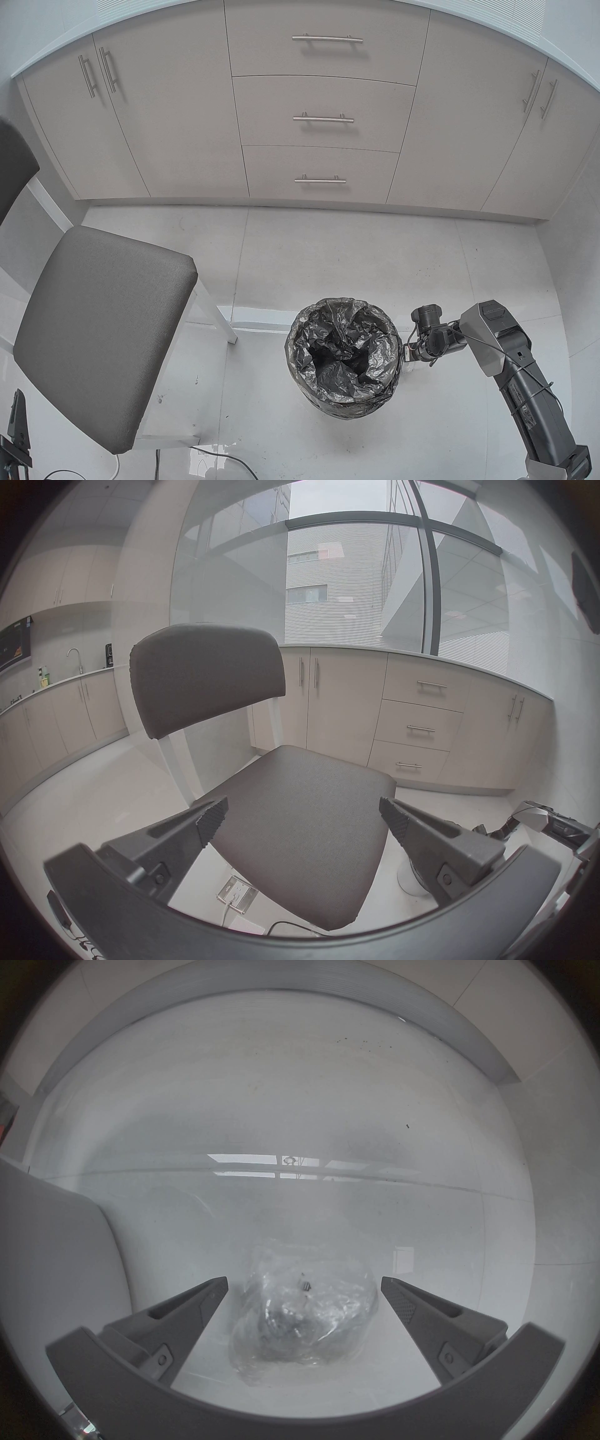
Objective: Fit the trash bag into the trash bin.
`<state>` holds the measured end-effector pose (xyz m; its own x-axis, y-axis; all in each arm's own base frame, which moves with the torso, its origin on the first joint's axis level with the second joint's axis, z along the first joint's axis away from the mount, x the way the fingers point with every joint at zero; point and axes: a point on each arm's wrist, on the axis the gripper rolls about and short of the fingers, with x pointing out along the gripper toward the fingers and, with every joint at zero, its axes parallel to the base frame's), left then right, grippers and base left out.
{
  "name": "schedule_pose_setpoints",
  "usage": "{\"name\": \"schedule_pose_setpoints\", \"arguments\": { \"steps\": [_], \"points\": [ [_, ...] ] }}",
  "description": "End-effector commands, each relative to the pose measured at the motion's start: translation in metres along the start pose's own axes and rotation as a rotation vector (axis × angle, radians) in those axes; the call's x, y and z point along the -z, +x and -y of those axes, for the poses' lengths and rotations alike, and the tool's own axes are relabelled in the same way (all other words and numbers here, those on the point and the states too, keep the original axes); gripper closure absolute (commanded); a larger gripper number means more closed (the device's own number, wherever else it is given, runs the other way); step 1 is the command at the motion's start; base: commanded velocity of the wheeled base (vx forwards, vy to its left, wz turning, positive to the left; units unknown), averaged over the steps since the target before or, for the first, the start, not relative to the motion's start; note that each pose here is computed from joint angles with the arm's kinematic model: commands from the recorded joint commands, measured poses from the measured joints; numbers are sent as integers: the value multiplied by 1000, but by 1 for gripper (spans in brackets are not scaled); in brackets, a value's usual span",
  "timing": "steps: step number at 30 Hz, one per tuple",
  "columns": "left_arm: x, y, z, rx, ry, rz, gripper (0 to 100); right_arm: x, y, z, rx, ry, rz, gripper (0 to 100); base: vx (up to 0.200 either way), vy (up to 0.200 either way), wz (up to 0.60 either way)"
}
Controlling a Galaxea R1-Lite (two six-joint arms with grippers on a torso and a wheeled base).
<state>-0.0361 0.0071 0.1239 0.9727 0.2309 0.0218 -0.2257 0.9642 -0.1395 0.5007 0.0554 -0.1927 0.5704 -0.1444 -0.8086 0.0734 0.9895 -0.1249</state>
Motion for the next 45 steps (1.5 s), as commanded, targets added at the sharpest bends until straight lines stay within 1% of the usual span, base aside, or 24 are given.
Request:
{"name": "schedule_pose_setpoints", "arguments": {
  "steps": [1,4,17,18,26,27,29,30,32,33,34,35,36,37,39,40,42,43,44,45],
  "points": [
    [4,-2,0,-9,-2,18,0,2,0,-1,-1,-5,-15,0,0,0,0],
    [5,-8,-1,-14,-8,58,0,5,0,-1,4,-14,-41,0,0,0,0],
    [9,-6,-1,-16,2,43,0,6,0,-3,5,-19,-46,0,0,0,0],
    [10,-5,-1,-17,3,39,0,6,0,-3,6,-19,-48,100,0,0,0],
    [19,-2,-1,-4,14,6,0,6,0,-3,6,-22,-45,100,0,0,0],
    [25,0,-1,4,26,-15,0,6,0,-3,6,-18,-43,100,0,0,0],
    [36,4,-2,2,79,-52,0,5,0,-3,9,-13,-40,100,0,0,0],
    [42,7,-2,1,128,-58,0,5,0,-3,13,-8,-39,100,0,0,0],
    [44,9,-2,7,155,-34,0,5,0,-2,22,1,-42,100,0,0,0],
    [43,10,-1,11,162,2,0,6,0,0,35,19,-47,100,0,0,0],
    [43,10,-1,11,163,5,0,6,0,0,35,21,-49,100,0,0,0],
    [44,10,-1,9,169,3,0,5,-2,4,43,48,-76,100,0,0,0],
    [43,10,-1,9,170,2,0,-1,-9,6,44,60,-80,100,0,0,0],
    [43,11,-1,19,171,-6,0,-13,-21,9,42,89,-94,100,0,0,0],
    [43,11,0,50,171,-14,0,-26,-39,12,34,116,-129,100,0,0,0],
    [43,12,1,67,177,-16,0,-31,-48,11,23,118,-154,100,0,0,0],
    [44,12,1,87,197,-18,0,-32,-55,10,23,108,-193,100,0,0,0],
    [43,12,2,112,233,-14,0,-29,-61,7,29,89,-248,100,0,0,0],
    [43,12,2,133,245,-13,0,-25,-64,5,30,72,-294,100,0,0,0],
    [44,12,3,170,246,-18,0,-18,-67,3,35,51,-360,100,0,0,0]
  ]
}}
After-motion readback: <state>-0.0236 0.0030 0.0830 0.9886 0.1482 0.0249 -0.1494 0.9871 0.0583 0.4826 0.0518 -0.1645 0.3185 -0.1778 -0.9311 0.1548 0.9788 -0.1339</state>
